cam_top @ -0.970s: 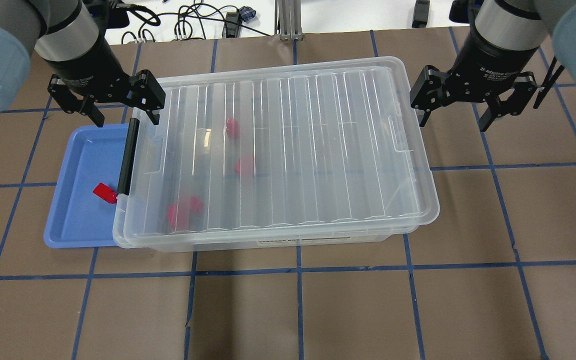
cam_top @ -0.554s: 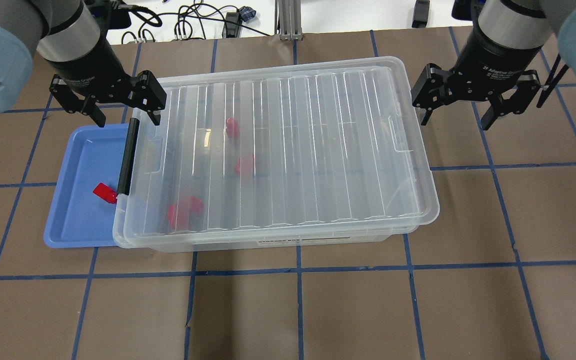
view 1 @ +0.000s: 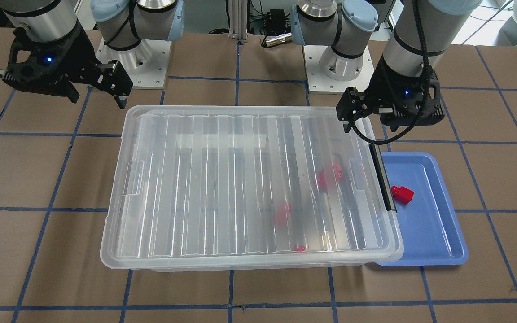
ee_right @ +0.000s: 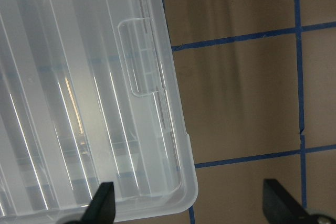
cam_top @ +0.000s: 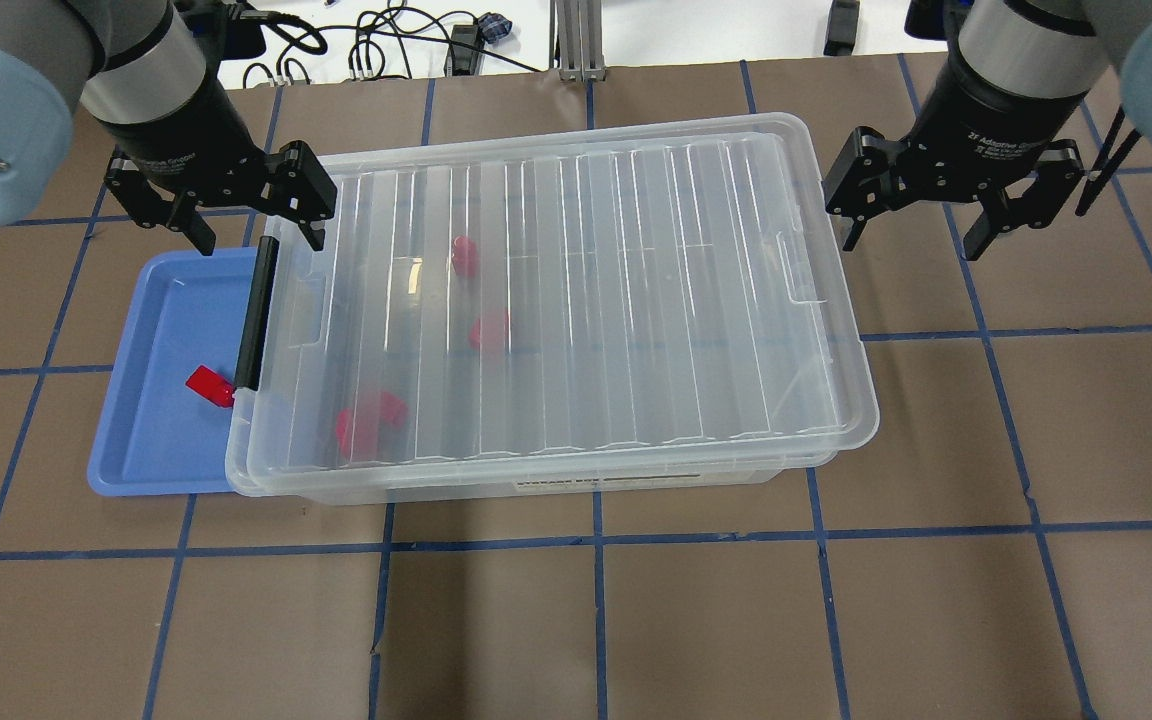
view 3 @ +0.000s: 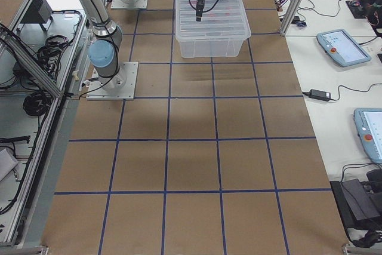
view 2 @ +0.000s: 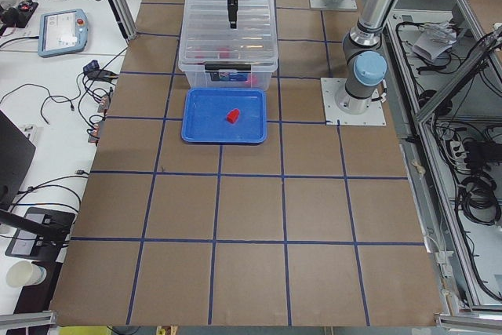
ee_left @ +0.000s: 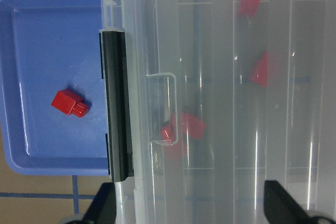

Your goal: Place red block in blue tray from box

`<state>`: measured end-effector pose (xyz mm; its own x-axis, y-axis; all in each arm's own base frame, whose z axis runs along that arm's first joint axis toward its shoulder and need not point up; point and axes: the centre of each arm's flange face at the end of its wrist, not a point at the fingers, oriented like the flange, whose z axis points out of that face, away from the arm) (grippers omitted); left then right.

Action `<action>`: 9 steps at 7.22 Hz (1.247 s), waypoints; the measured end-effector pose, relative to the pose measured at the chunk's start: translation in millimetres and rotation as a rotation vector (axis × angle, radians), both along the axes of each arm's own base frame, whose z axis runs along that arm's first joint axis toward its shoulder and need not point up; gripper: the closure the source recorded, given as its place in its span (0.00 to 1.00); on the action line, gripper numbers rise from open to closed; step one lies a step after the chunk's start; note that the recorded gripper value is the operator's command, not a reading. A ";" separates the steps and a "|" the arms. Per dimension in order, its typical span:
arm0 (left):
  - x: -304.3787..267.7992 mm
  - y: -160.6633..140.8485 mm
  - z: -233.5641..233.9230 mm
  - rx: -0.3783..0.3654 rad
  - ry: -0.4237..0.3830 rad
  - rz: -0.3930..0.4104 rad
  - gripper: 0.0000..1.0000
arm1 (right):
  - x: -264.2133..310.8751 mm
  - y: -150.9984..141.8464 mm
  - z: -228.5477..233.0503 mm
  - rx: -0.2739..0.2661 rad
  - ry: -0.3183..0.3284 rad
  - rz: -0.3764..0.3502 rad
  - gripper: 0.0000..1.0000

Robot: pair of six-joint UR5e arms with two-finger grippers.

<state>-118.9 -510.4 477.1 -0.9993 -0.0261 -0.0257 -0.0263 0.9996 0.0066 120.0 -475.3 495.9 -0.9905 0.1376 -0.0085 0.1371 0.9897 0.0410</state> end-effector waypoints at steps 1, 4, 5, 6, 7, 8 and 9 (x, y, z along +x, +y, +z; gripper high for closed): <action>-1.8 -0.1 -0.1 0.000 0.017 0.004 0.00 | 0.3 1.7 2.0 -0.003 -0.001 0.001 0.00; -2.2 0.1 1.0 -0.004 0.027 0.004 0.00 | 0.7 4.7 5.9 -0.011 -0.003 0.002 0.00; -2.6 -0.9 -0.2 -0.003 0.031 0.004 0.00 | 0.6 5.0 6.3 -0.012 -0.002 0.002 0.00; -2.8 -0.6 0.5 -0.005 0.034 0.005 0.00 | 0.6 5.2 6.5 -0.013 -0.002 0.002 0.00; -2.8 0.5 2.2 -0.009 0.034 0.005 0.00 | 0.9 5.3 6.6 -0.013 -0.002 0.003 0.00; -2.6 1.0 3.2 -0.011 0.035 0.005 0.00 | 1.2 5.4 6.7 -0.013 -0.003 0.004 0.00; -2.6 1.2 4.3 -0.013 0.035 0.005 0.00 | 1.5 5.4 6.7 -0.013 -0.005 0.004 0.00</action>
